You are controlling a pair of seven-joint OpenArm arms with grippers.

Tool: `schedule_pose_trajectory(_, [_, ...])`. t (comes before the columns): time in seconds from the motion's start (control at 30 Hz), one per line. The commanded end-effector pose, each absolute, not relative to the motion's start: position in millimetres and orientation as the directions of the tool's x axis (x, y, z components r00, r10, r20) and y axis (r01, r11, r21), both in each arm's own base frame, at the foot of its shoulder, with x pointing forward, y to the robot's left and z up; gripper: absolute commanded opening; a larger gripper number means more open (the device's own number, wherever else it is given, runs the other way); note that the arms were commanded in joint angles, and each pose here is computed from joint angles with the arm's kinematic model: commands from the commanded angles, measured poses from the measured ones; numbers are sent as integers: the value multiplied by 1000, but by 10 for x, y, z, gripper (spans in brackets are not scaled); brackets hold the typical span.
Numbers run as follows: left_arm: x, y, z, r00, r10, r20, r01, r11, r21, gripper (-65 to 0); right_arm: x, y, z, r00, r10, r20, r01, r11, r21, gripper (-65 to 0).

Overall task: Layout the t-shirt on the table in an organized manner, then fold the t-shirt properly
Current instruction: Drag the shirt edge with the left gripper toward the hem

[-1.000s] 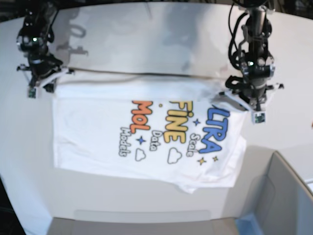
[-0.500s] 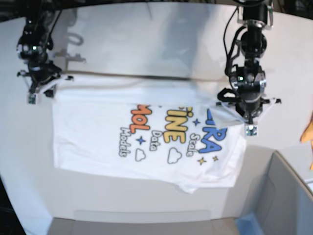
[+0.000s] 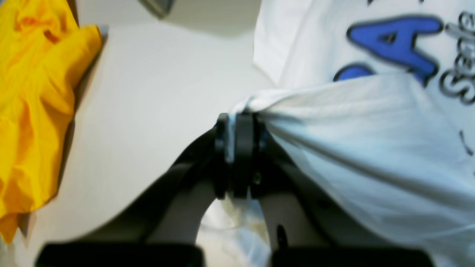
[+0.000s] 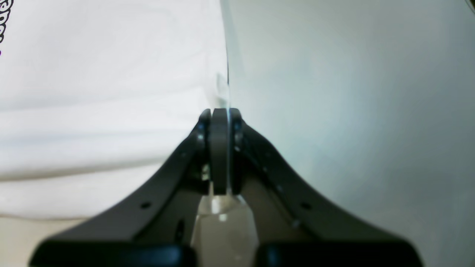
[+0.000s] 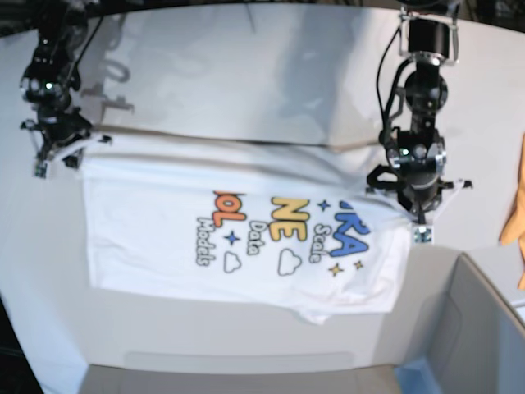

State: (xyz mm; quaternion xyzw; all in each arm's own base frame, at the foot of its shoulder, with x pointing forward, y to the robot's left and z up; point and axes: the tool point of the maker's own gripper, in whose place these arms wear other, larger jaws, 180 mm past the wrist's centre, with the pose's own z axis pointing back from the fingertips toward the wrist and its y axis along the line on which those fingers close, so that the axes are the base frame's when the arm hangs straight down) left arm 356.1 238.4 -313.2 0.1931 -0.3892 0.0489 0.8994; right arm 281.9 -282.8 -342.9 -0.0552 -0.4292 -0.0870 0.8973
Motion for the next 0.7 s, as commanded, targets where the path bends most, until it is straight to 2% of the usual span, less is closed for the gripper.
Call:
schedule_pose_trajectory(0.0, [3655, 2382, -3016, 665, -97, 741, -237, 913, 332, -650, 2872, -2893, -3338, 591, -92, 802, 207, 978, -41, -650])
schedule_pose_trajectory(0.2, [3790, 2141, -3236, 704, -178, 688, -138, 916, 378, -646, 2814, -2948, -3517, 626, -118, 771, 225, 974, -34, -650])
schedule_pose_trajectory(0.43, [3906, 2143, -3175, 670, -197, 716, -142, 913, 383, -645, 2815, -2957, -3512, 626, -115, 772, 224, 974, -37, -650])
schedule_pose_trajectory(0.67, [3996, 2247, -3421, 696, -214, 686, -134, 899, 416, -644, 2864, -2954, -3477, 614, -119, 780, 227, 973, -31, -650])
